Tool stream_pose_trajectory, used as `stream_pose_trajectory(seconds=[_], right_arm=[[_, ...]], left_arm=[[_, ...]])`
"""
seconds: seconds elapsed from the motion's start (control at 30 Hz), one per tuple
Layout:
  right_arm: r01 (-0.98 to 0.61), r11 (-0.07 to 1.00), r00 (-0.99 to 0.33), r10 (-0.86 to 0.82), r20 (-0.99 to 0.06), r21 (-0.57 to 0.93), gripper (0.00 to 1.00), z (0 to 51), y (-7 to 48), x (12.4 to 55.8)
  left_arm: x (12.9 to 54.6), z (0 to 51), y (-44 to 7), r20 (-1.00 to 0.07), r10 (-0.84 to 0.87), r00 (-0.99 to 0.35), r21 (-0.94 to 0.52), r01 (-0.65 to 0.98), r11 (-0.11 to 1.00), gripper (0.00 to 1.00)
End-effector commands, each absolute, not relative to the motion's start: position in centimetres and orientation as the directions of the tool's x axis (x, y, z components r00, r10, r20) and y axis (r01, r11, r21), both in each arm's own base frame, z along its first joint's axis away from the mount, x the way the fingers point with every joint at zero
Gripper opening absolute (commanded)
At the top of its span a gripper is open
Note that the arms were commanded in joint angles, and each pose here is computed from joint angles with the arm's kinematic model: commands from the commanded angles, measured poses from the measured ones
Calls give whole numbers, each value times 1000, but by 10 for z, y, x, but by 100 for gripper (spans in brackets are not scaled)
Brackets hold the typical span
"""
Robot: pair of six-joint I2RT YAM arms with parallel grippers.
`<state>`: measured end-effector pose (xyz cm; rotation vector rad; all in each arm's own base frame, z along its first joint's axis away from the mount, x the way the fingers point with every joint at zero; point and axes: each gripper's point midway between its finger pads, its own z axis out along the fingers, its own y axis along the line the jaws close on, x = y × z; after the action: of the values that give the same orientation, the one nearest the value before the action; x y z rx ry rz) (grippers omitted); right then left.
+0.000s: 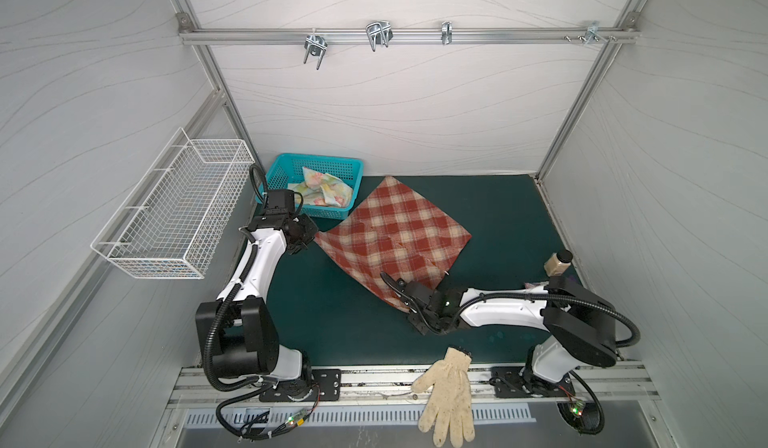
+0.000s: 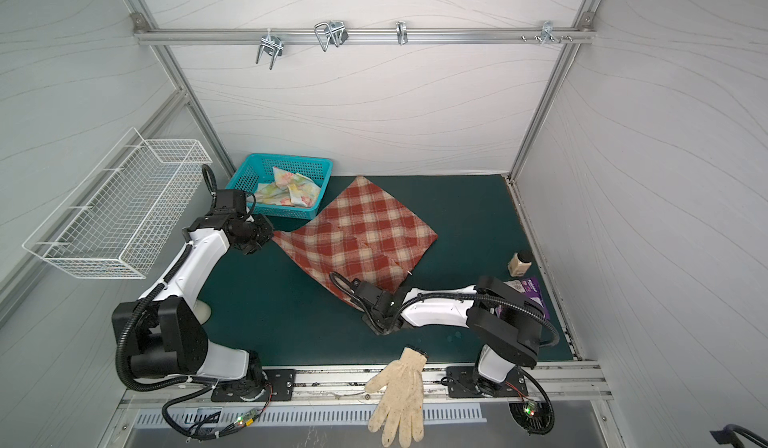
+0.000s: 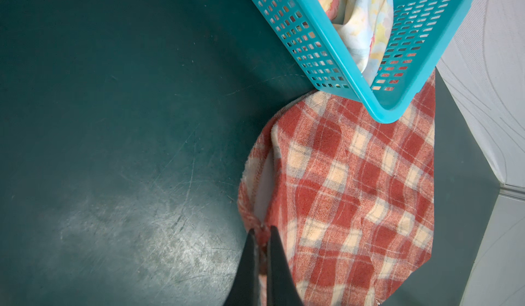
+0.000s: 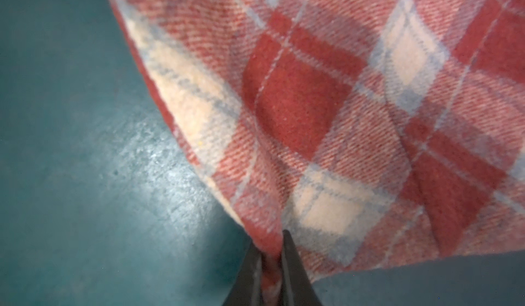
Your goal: Fold and stack the skirts
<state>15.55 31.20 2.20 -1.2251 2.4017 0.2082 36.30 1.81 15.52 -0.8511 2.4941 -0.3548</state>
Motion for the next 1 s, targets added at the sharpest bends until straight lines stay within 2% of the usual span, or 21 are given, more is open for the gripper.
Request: stream_pose_trajectory(seconds=[0.0,0.3,0.53,0.7,0.97], right_arm=[[-811,585,-538,-749,-386,-3,10,26,304,137],[-821,541,-555,-685,-472,181,10,100,311,112],[-811,532,-574,-639,-513,245,10,148,301,102],[-766,574,-629,-580,-518,288,10,169,281,107],[-639,677,-754,-461,-468,364,11,174,243,132]], left_arm=[[373,181,22,-410,-621,-669,-413,-471,780,0],[355,201,20,-456,-598,-659,-414,-438,798,0],[339,234,10,-505,-600,-620,-482,-374,792,0],[334,259,-11,-519,-617,-592,-578,-289,764,0],[354,274,-55,-568,-560,-603,-560,-215,800,0]])
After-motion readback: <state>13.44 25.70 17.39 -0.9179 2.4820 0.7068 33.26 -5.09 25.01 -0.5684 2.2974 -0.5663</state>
